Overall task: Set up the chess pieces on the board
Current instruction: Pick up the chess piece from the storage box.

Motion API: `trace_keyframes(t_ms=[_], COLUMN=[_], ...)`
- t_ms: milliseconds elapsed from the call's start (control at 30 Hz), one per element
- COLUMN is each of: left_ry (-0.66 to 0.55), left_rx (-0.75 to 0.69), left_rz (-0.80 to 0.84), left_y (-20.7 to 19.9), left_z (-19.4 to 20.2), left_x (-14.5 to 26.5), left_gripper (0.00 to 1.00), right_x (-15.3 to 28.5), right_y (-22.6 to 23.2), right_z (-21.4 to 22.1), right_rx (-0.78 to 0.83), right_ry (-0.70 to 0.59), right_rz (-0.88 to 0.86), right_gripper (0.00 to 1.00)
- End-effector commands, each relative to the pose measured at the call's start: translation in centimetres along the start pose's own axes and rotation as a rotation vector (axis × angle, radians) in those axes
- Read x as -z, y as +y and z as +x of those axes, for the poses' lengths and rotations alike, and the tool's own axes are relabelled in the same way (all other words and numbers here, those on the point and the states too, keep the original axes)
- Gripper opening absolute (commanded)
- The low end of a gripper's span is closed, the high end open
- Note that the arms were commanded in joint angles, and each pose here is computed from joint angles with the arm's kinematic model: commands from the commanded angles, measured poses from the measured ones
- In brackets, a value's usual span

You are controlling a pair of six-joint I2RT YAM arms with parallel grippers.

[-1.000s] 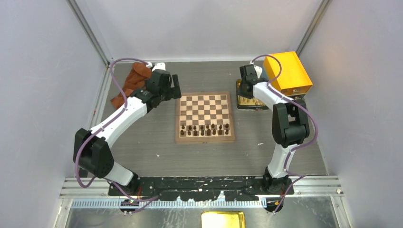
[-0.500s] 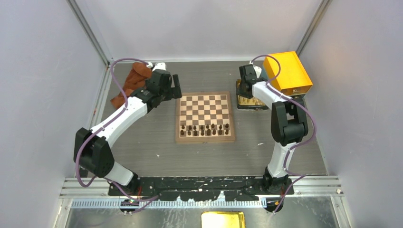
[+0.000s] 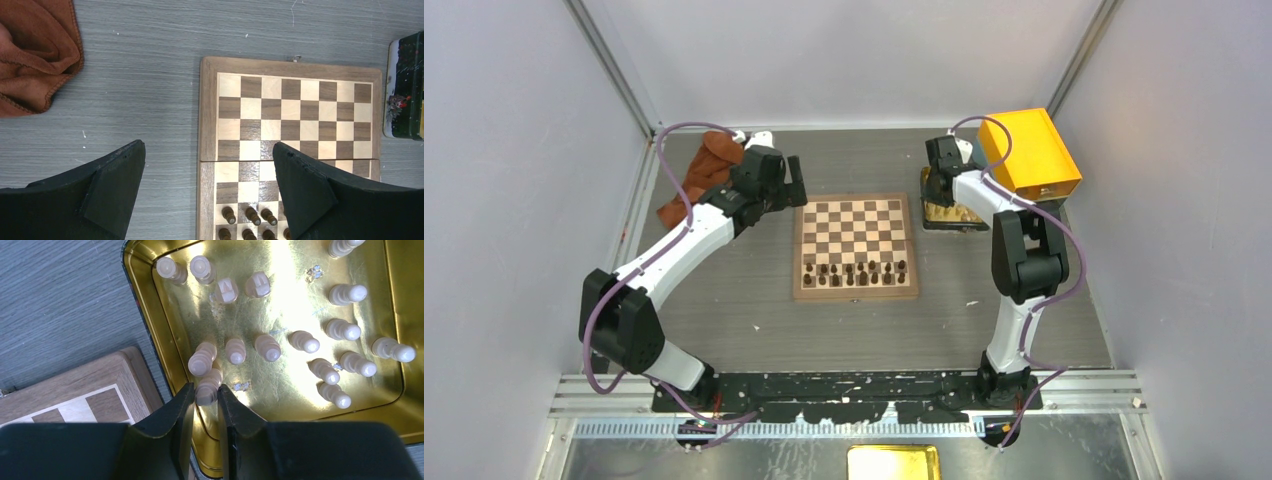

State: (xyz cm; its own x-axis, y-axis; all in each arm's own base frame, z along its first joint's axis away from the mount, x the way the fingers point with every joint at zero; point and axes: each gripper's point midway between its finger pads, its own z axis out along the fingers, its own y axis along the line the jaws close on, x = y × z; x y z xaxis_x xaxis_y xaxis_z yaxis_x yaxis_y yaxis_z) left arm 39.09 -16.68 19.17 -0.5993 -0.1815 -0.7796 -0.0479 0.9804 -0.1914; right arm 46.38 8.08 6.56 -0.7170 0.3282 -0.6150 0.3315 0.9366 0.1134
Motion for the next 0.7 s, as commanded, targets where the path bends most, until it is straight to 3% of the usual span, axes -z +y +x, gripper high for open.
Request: trace_keyframes(t_ms=[0,167,667], left_ry=[-0.07,-0.068,-0.071], left_rx=[0.043,0.042,0.054], left_rz=[0.042,0.04,0.038], left_y=[-1.4,-1.3,-1.1], left_z=[-2.4,-2.4,-2.3], left_x=[0.3,0.4,0.8], left_gripper=[1.0,1.0,1.0], right_x=[0.6,0.4,2.1], right_y=[1.0,1.1,1.0], right_z=[-2.6,-2.4,-3.4], right_rx=[-0.022,-0.019,-0.024], right_ry=[-0.061,-0.054,-0.083], right_rz=[-0.03,-0.031,-0.041], right_gripper=[0.26,0.13,0.01])
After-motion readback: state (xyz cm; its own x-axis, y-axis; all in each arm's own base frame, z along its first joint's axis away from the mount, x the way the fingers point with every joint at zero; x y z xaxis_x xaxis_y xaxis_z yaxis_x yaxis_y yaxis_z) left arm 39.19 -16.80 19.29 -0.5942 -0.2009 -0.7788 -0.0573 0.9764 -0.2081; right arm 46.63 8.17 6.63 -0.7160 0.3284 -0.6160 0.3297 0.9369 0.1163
